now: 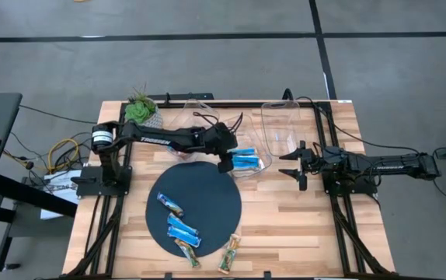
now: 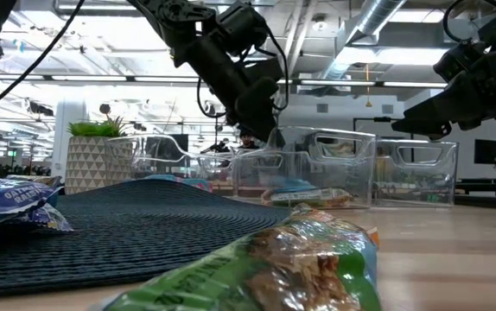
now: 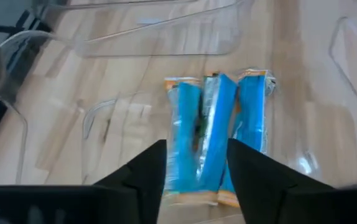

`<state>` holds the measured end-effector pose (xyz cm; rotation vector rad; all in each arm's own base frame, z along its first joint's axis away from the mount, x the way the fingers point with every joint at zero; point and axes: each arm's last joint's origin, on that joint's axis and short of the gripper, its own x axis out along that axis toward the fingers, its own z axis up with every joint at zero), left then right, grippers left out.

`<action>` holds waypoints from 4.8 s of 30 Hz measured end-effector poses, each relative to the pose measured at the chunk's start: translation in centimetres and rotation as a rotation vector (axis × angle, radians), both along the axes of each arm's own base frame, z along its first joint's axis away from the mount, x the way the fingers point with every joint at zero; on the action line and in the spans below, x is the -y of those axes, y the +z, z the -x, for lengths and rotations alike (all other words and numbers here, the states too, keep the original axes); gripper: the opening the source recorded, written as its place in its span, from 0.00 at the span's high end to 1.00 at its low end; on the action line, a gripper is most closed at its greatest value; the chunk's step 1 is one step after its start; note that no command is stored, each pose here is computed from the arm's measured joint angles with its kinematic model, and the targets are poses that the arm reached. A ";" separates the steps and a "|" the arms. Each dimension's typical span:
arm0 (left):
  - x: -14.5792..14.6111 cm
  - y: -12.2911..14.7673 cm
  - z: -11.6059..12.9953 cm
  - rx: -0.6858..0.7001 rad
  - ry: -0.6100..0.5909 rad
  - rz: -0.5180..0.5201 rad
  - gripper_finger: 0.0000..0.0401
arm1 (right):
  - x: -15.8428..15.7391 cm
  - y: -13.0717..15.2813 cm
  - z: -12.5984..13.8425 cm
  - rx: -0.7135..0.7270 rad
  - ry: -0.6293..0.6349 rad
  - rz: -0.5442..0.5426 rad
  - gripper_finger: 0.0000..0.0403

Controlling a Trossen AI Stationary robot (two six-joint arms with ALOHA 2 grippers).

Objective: Pick and place Granola Bars by type
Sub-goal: Put the yellow granola bar into the middle transparent bin

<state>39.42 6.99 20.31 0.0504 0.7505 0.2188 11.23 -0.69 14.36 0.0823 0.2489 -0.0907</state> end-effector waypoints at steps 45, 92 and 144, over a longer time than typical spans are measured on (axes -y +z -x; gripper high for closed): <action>25.1 -1.5 8.0 -0.422 -0.695 -0.134 0.54 | 0.0 0.0 0.0 0.000 0.000 0.000 0.41; 33.8 -6.1 11.6 -0.383 -0.857 -0.131 0.54 | 0.0 0.0 0.0 0.000 0.001 0.000 0.41; 19.8 6.4 5.9 0.021 -0.411 -0.383 0.83 | 0.0 0.0 0.0 0.000 0.000 0.000 0.41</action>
